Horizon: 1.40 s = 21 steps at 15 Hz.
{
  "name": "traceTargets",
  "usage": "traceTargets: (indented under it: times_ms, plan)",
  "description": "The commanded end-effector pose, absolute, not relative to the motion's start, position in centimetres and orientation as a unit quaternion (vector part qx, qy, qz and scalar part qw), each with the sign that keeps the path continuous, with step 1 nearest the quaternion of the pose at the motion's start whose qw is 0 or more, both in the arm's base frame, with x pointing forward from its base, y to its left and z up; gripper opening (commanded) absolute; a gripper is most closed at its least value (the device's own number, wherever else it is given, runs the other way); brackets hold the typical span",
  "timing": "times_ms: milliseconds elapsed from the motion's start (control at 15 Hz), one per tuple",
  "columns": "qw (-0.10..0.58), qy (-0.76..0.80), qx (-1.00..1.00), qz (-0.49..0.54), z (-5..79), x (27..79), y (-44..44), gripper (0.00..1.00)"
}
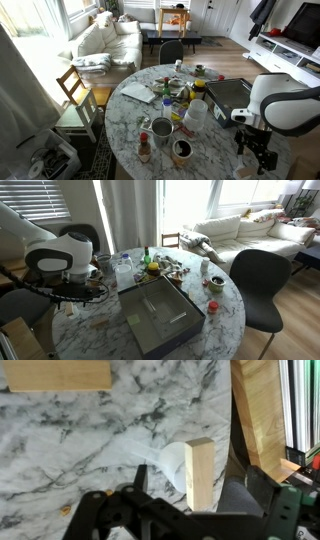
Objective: Put the wooden block on top of the measuring cup
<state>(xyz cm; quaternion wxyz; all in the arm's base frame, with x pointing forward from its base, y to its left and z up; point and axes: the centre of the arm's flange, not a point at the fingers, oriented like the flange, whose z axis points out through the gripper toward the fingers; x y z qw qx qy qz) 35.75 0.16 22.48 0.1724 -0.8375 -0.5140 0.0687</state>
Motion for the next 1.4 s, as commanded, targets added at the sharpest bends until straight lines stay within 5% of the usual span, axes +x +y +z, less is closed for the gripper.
traceTargets:
  times_ms: [0,1333]
  plan:
    - [0.162,-0.475,-0.863,0.063,22.8,35.4,-0.7,1.00]
    - [0.111,-0.125,-0.982,0.086,19.4,34.3,-7.2,1.00]
